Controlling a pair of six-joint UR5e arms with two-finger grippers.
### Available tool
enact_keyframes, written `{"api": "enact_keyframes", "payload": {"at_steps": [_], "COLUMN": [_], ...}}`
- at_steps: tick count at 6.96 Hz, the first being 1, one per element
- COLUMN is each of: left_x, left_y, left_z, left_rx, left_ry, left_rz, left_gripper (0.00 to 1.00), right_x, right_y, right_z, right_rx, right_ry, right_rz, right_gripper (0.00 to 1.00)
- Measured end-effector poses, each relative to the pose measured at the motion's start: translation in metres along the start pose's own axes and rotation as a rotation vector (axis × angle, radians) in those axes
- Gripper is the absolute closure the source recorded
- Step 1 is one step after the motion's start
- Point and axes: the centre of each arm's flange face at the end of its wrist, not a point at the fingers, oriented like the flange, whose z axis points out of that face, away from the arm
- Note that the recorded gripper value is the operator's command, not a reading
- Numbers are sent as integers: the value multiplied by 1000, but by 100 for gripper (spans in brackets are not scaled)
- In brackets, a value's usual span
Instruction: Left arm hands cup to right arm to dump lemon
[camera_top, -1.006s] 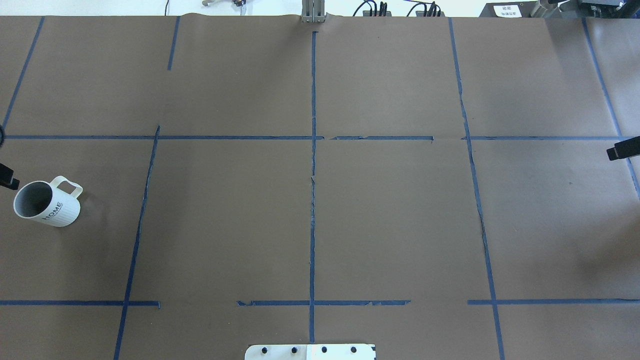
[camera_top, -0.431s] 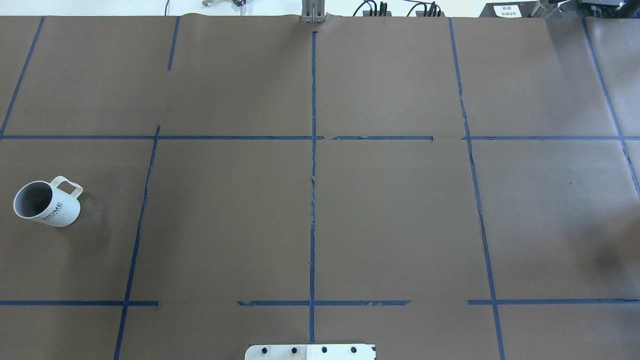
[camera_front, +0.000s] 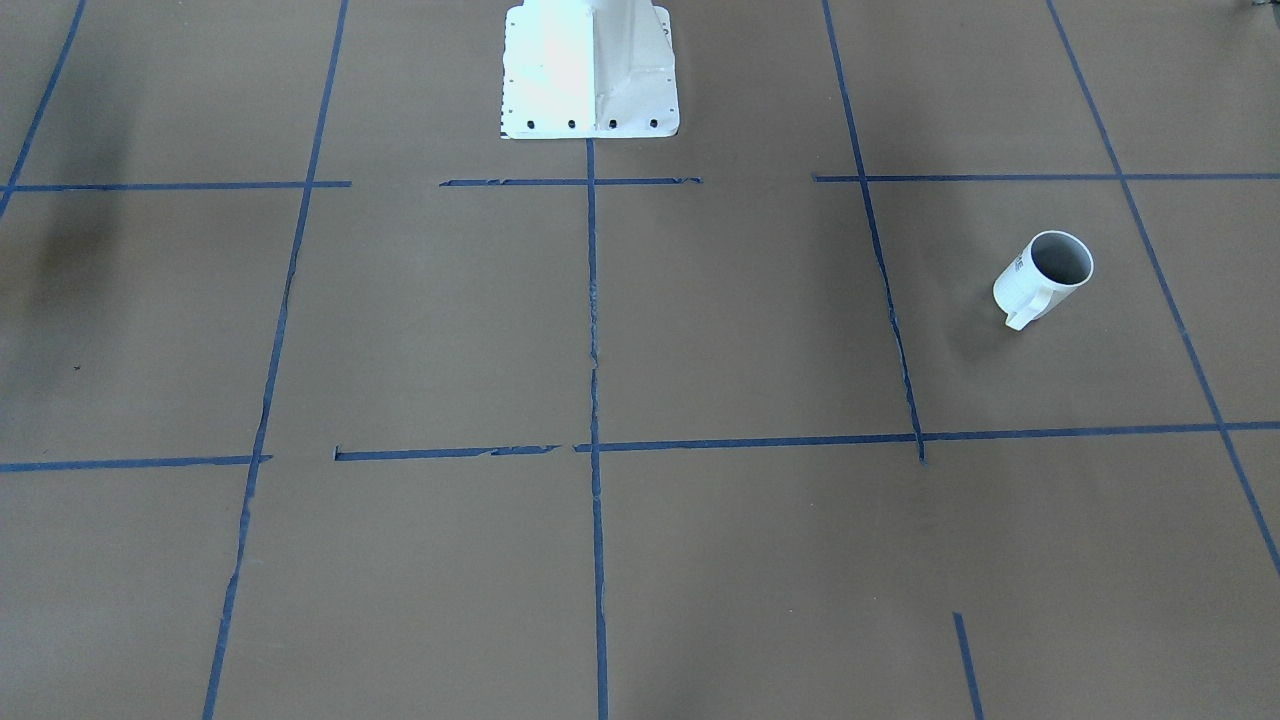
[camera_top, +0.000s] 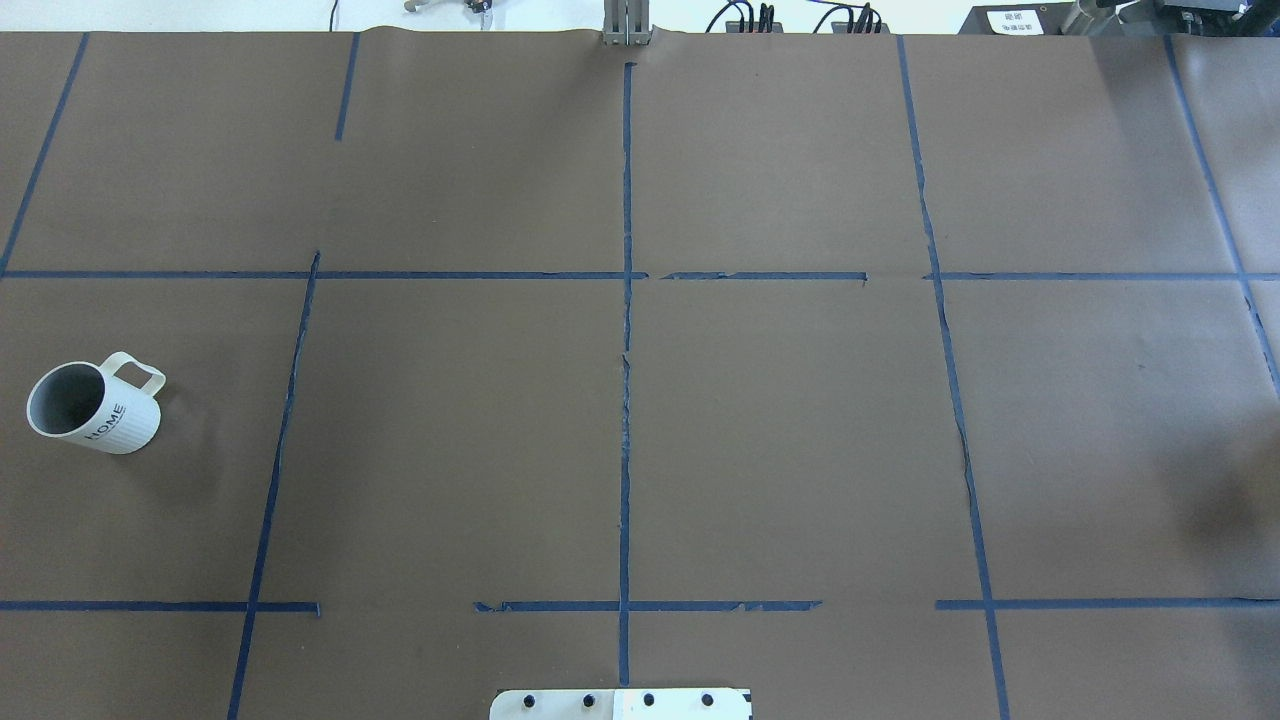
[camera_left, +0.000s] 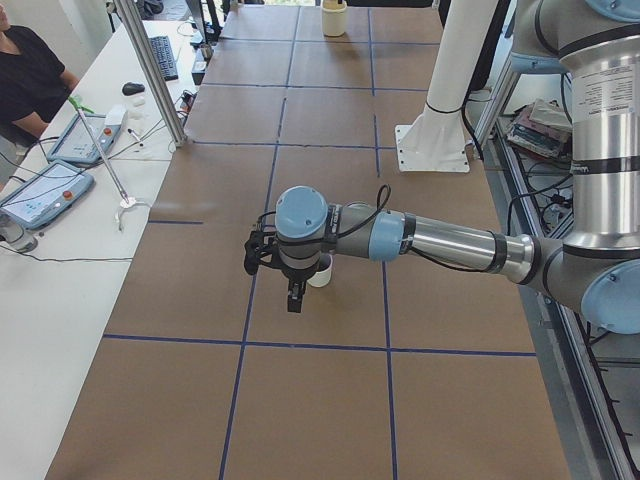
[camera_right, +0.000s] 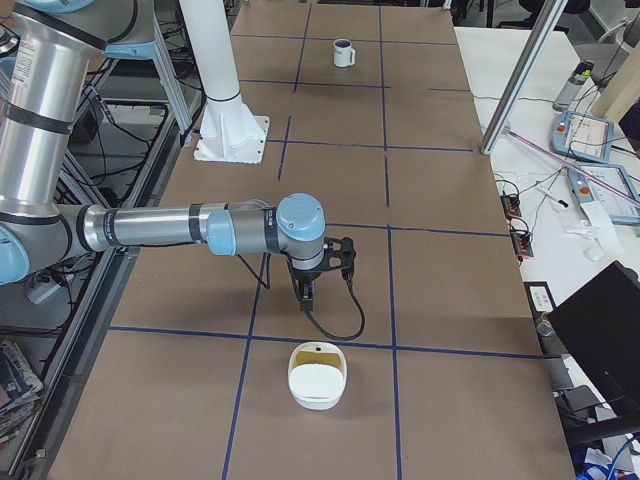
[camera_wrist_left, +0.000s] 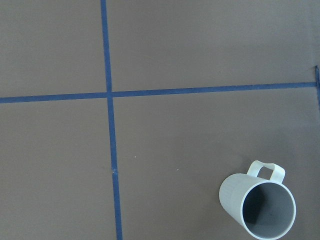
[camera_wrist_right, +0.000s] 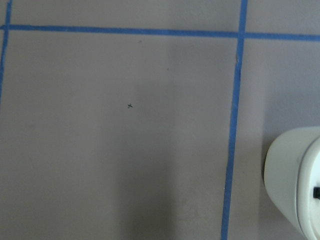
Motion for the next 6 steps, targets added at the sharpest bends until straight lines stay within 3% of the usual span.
{"api": "enact_keyframes", "payload": {"at_steps": [2, 4, 6], "left_x": [-14, -14, -8], "left_y": [13, 15, 18], "left_z": [4, 6, 6], "left_rx": [-33, -44, -47], "left_ry": [-4, -13, -76], "left_rz": [-52, -59, -24], "left_gripper": [0, 0, 0], "right_x": [9, 6, 6], "right_y": [5, 2, 4], "right_z": [6, -1, -12], "right_rx": [-19, 0, 25], "right_ry": [1, -5, -3], "right_rz": [17, 15, 21], "right_gripper": [0, 0, 0]}}
